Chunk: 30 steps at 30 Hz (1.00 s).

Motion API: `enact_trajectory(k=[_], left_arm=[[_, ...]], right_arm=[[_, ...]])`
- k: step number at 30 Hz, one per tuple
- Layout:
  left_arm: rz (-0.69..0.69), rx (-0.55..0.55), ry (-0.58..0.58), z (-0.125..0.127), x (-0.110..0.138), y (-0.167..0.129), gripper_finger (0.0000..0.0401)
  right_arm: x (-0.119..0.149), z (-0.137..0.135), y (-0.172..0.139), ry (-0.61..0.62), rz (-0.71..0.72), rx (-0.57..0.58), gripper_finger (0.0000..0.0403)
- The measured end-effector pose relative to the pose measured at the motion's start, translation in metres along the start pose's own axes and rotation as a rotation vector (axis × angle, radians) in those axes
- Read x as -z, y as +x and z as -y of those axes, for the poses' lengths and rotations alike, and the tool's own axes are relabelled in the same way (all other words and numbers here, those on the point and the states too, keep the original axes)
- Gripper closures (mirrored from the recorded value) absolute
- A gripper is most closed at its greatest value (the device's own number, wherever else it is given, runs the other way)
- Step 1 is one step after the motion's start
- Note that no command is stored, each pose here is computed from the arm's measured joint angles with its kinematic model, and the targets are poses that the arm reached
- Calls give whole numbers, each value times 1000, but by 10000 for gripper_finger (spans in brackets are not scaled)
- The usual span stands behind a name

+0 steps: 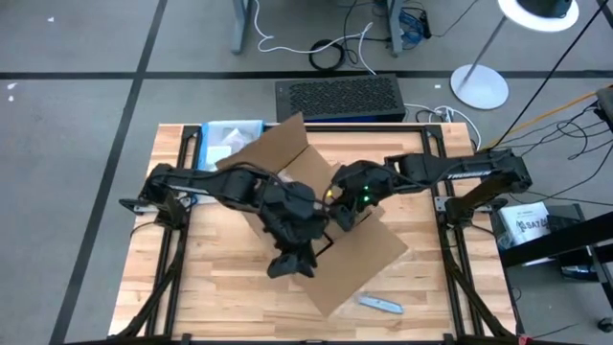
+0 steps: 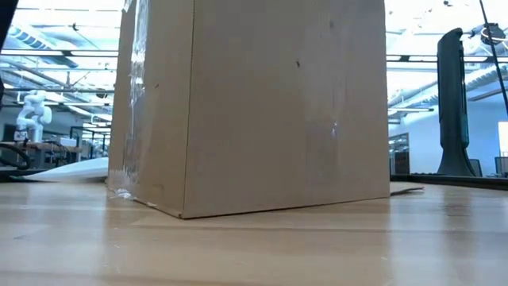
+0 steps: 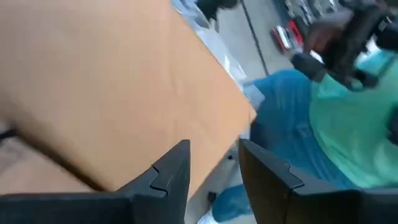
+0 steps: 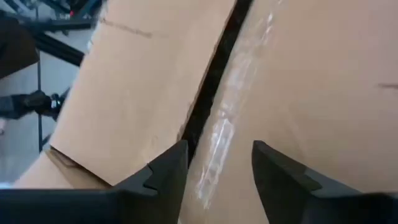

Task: Unpack boxes
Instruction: Break down box until it is fully flat

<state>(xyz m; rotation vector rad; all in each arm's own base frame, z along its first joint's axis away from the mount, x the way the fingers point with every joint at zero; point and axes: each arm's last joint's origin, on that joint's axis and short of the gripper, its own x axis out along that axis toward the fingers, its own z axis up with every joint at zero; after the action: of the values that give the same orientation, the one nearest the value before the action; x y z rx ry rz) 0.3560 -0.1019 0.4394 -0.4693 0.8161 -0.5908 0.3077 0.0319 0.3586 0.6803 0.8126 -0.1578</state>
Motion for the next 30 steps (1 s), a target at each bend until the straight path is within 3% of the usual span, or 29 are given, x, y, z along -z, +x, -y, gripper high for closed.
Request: enact_trajectory(k=[4, 8, 14, 24, 27, 30], left_arm=[[-42, -102, -48, 3, 10, 1, 261], [-199, -251, -125, 5, 32, 2, 261], [-369, -339, -192, 20, 59, 9, 261], [-314, -357, -252, 32, 61, 15, 264], [-267, -356, -261, 34, 55, 13, 281], [-308, -402, -275, 30, 57, 17, 312]], right_arm=[[1, 2, 0, -9, -7, 18, 242], [3, 4, 7, -27, -33, 50, 263], [1, 3, 18, -28, -33, 57, 286], [1, 1, 19, -56, -41, 35, 305], [3, 2, 23, -58, -75, 36, 313], [2, 4, 29, -63, -79, 60, 319]])
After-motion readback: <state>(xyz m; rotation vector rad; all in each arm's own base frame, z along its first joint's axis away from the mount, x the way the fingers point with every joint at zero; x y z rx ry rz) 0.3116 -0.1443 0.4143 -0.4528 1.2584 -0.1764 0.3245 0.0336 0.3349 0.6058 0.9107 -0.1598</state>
